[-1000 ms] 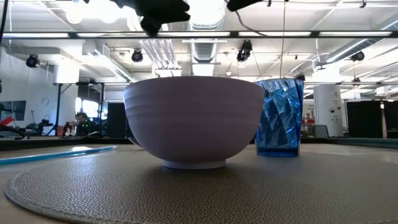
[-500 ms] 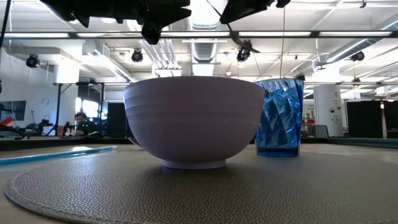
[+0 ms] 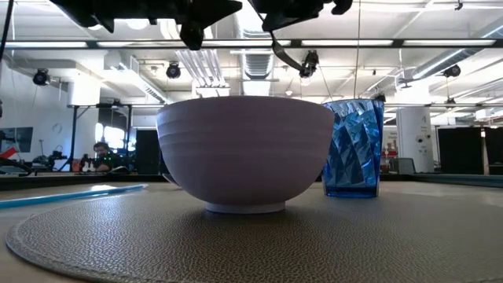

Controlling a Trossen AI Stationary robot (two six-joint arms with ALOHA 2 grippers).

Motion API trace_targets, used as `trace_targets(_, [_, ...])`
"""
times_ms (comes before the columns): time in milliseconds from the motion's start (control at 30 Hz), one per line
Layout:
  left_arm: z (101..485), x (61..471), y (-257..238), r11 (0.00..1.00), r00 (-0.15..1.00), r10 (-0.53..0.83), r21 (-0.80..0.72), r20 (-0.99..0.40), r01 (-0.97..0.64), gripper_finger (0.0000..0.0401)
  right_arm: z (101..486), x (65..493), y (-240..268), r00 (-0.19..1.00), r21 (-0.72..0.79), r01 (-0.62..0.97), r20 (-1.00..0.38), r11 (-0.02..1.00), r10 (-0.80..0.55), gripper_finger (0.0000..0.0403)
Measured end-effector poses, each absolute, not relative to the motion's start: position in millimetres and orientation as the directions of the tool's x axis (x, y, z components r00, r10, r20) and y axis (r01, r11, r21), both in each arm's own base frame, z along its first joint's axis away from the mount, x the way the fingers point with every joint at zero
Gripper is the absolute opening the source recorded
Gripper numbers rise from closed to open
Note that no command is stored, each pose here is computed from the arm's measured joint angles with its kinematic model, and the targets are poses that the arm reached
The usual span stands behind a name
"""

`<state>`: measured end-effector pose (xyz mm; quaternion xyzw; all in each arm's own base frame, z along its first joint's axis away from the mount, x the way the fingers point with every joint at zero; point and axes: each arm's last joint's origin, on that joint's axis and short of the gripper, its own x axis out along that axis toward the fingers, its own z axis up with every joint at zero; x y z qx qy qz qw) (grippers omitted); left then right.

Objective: Pick & Place Utensil
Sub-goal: Put the fork into the bowl

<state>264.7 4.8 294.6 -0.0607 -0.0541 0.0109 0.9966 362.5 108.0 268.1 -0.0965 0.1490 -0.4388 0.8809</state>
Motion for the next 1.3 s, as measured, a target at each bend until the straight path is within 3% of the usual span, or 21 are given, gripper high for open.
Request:
trace_targets(533, [302.9,262.9,9.6,0.964,0.963,0.191,-0.219,0.189,-0.148,0.0124,263.4,372.3,101.4,0.576,-0.337,0.724,-0.184,0.602,-0.796,0.0011])
trace_targets(767, [303.7,262.7,9.9,0.96,0.959,0.202,-0.234,0.197,-0.154,0.0119,262.5,374.0,96.8,0.567,-0.343,0.728,-0.186,0.594,-0.802,0.0011])
trace_targets(900, [303.6,262.7,9.9,0.959,0.96,0.201,-0.239,0.196,-0.152,0.0089,263.1,375.0,93.5,0.561,-0.34,0.734,-0.186,0.588,-0.807,0.0011])
trace_targets(1100, [303.4,262.8,9.9,0.961,0.96,0.201,-0.227,0.194,-0.156,0.0011,263.0,375.0,93.8,0.563,-0.337,0.733,-0.187,0.591,-0.805,0.0011])
trace_targets(1300, [303.4,262.8,9.7,0.963,0.961,0.199,-0.223,0.194,-0.155,0.0004,263.0,375.0,93.7,0.563,-0.339,0.732,-0.187,0.591,-0.805,0.0011])
